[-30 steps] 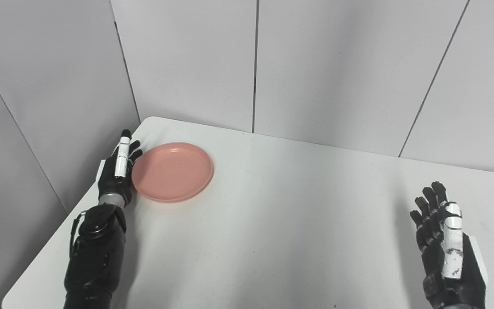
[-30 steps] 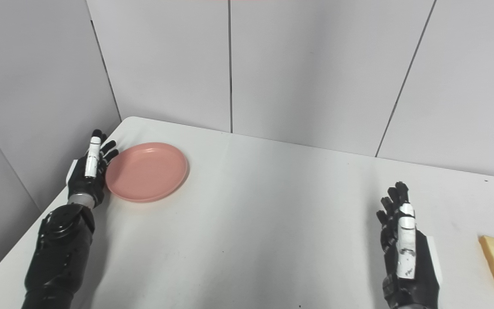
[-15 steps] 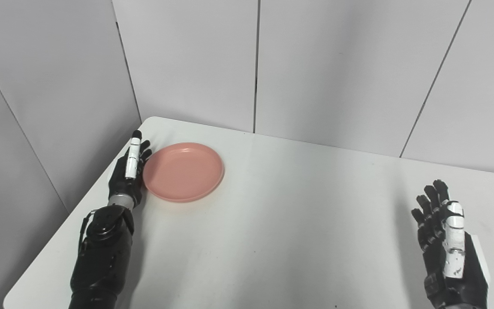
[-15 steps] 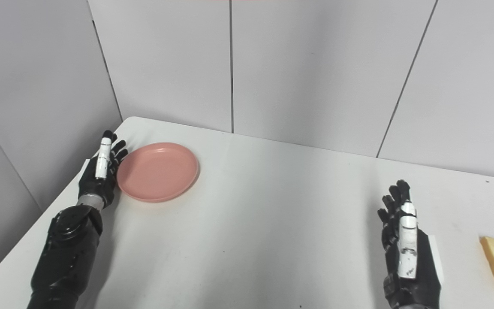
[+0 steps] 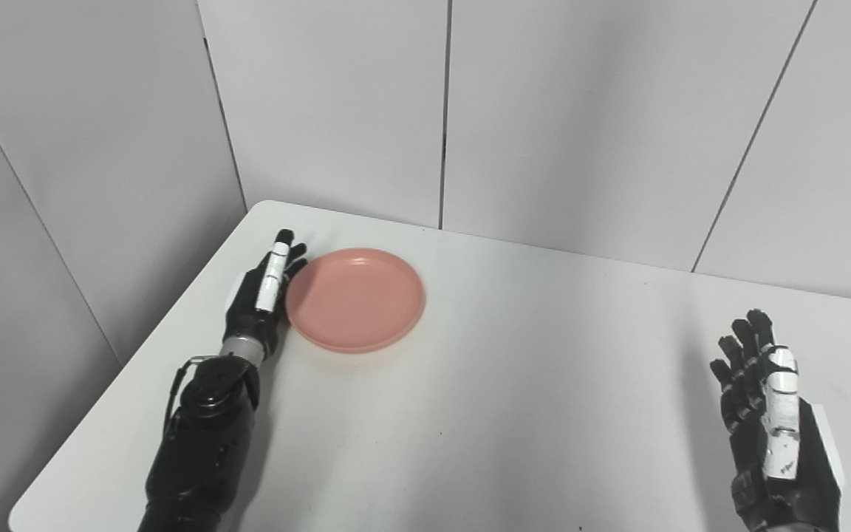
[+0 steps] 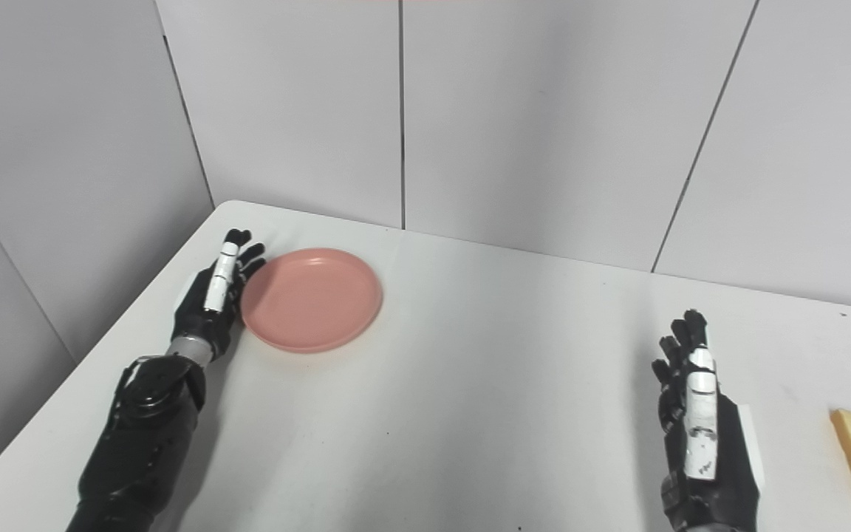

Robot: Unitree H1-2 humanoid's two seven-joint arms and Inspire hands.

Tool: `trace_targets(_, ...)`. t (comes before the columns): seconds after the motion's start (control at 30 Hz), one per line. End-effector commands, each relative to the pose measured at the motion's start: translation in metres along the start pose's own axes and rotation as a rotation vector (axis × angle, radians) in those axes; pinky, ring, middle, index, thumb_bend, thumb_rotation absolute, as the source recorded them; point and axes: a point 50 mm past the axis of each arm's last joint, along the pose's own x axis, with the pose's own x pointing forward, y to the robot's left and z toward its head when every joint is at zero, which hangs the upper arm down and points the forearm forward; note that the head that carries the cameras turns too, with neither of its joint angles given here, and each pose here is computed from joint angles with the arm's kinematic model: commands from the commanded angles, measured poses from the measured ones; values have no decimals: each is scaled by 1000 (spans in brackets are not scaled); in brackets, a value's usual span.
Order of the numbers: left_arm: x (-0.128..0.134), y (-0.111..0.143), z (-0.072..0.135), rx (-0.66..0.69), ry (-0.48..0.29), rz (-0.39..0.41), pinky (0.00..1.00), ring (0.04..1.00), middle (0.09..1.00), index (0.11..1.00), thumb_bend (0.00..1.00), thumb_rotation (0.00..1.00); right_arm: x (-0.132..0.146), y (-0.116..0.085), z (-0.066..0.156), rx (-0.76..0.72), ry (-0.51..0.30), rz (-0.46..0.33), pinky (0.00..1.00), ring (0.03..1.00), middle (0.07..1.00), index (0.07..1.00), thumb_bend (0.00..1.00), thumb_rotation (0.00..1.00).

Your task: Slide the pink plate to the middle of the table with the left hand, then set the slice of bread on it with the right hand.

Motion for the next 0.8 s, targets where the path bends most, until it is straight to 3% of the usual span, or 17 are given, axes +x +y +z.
trace_targets(0.0,2,-31,4,-1,34,-97,919,911,909,910,808,889,4,5,10,6,-63,21,1000,1000,1000,1000,451,1000)
trace_targets(0.3,-3,-80,15,-14,21,-200,935,925,921,924,781,893,5,4,1,8,-60,12,1000,1000,1000,1000,475,1000)
trace_targets(0.77,-17,-131,22,-54,2,-362,919,920,917,920,774,915,4,11,-9,-20,-80,-1,1000,1000,1000,1000,532,1000)
